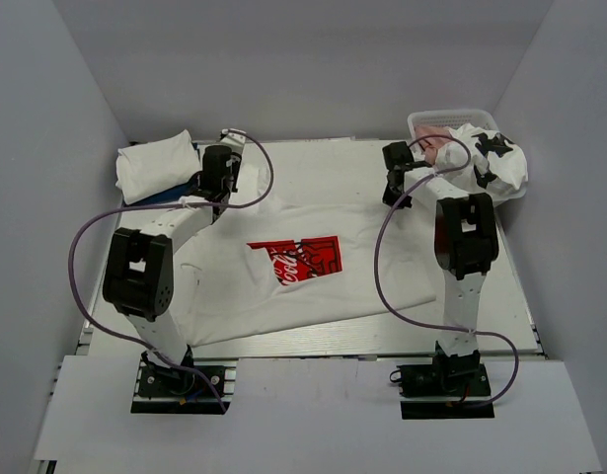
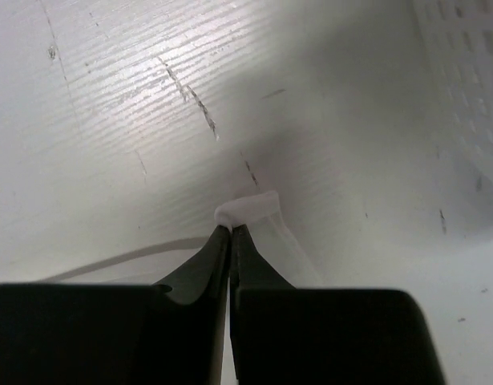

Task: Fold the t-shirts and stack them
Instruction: Grap the side of the flattened tshirt furthest away from the robot with both arms

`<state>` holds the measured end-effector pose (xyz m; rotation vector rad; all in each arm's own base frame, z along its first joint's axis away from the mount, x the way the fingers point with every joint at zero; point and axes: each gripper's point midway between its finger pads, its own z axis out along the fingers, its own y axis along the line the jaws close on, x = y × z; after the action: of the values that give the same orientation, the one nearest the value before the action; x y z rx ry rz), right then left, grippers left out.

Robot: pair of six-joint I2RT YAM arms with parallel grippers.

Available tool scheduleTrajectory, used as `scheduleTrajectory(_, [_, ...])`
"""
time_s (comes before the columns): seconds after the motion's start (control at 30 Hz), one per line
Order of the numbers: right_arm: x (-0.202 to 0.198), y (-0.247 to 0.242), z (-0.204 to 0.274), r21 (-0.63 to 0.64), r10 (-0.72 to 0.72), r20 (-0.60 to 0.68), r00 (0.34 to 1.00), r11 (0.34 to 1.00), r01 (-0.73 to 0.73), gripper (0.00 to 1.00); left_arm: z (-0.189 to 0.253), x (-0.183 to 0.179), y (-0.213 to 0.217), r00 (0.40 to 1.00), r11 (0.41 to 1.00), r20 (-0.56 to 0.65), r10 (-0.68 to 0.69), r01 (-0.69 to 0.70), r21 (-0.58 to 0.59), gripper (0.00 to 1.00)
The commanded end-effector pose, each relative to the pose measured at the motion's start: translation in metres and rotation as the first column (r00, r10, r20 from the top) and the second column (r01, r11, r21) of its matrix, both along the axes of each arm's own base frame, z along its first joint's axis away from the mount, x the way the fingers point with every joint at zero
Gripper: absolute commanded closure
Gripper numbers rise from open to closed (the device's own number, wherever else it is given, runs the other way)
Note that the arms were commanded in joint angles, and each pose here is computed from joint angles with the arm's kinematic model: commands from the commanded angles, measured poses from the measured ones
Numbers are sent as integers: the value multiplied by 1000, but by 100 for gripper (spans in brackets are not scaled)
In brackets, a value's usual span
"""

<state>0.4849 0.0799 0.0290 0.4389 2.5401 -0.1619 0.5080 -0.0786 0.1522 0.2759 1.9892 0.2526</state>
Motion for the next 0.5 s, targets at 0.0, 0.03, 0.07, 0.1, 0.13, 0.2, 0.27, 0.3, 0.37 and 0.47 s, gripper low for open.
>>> scheduleTrajectory(0.0, [11,-2,46,7,-3,132,991,1000,3,100,30,-11,0,998,998,49,29,-26,-56,100])
scheduleTrajectory(0.03, [8,-3,45,3,-6,132,991,1000,5,100,26,-15,0,999,996,35,42,-39,-80,100])
scheduleTrajectory(0.07, [6,-2,54,6,-1,153,988,1000,0,100,19,-22,2,999,995,21,46,-44,-85,100])
scheduleTrajectory(0.1, [2,-3,54,5,0,150,989,1000,-1,100,25,-27,3,998,995,31,46,-44,-88,100])
scheduleTrajectory(0.13, [1,-4,61,7,0,173,985,1000,-1,100,31,-25,2,997,993,64,51,-44,-109,100])
scheduleTrajectory(0.2, [-2,-4,61,14,7,177,984,1000,-9,100,35,-21,4,994,990,79,80,-70,-124,92])
scheduleTrajectory(0.27, [0,-1,64,22,21,193,981,999,-26,100,32,-5,-6,997,975,-3,76,-75,-208,83])
scheduleTrajectory(0.3, [0,0,63,21,26,190,982,999,-30,100,28,3,-4,995,967,-39,94,-101,-235,67])
scheduleTrajectory(0.37, [0,3,59,32,33,177,984,999,-39,100,10,23,-9,984,958,-120,128,-154,-242,22])
scheduleTrajectory(0.47, [2,6,50,38,50,158,986,998,-57,100,-16,53,-20,981,963,-162,106,-142,-230,0])
